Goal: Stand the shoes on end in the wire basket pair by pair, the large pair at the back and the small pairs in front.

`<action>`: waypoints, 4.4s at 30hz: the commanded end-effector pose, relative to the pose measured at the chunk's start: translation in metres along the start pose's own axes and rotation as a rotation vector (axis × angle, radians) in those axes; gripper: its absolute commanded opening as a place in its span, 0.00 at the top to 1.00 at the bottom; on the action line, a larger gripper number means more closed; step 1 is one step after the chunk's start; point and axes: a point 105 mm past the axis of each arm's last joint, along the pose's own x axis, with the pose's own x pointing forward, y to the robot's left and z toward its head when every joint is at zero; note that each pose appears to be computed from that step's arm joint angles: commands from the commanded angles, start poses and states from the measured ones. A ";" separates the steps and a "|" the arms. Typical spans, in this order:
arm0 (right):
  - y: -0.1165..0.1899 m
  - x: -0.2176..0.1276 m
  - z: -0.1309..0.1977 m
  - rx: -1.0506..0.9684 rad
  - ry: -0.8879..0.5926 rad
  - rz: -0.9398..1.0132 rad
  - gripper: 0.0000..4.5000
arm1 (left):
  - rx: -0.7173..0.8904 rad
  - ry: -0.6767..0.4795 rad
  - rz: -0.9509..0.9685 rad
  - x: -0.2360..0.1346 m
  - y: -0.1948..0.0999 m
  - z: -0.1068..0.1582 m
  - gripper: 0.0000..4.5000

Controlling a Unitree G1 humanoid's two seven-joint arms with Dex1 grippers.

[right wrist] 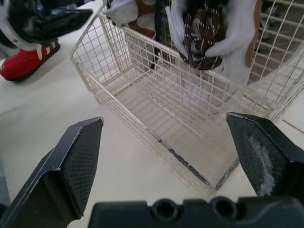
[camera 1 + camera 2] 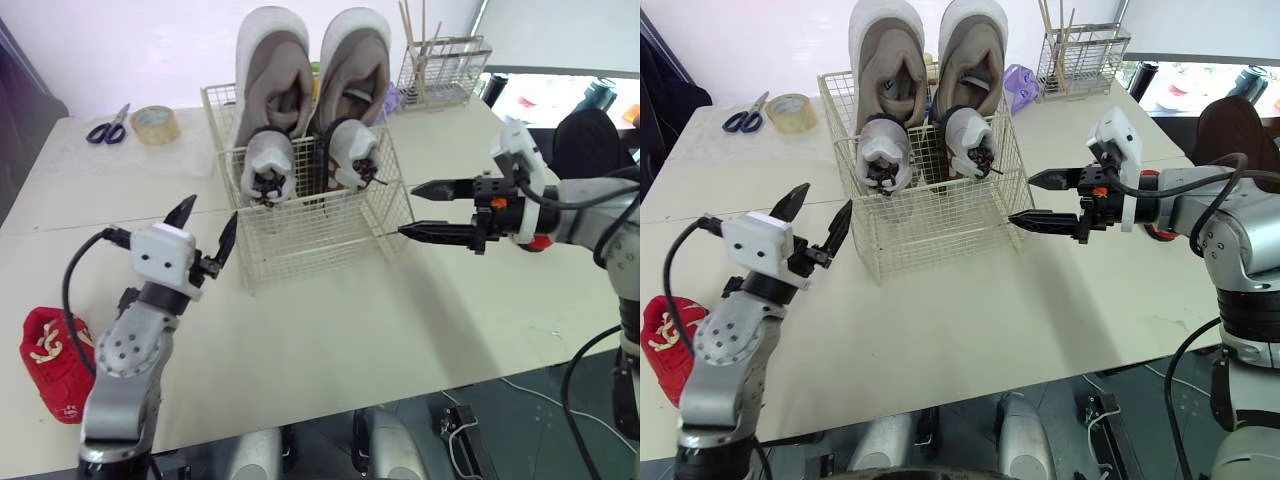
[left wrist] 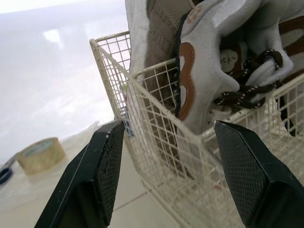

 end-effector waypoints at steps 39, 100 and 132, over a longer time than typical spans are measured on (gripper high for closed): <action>-0.085 -0.186 -0.152 0.211 -0.060 -1.211 0.00 | -0.740 0.144 -0.832 -0.025 -0.147 0.063 0.01; 0.043 -0.020 0.180 -1.043 -0.214 0.343 0.74 | -0.711 0.281 -0.651 -0.050 0.010 0.080 0.00; 0.110 0.040 0.132 -1.277 -0.113 0.866 0.75 | -0.828 0.484 -1.184 -0.032 -0.048 0.080 0.20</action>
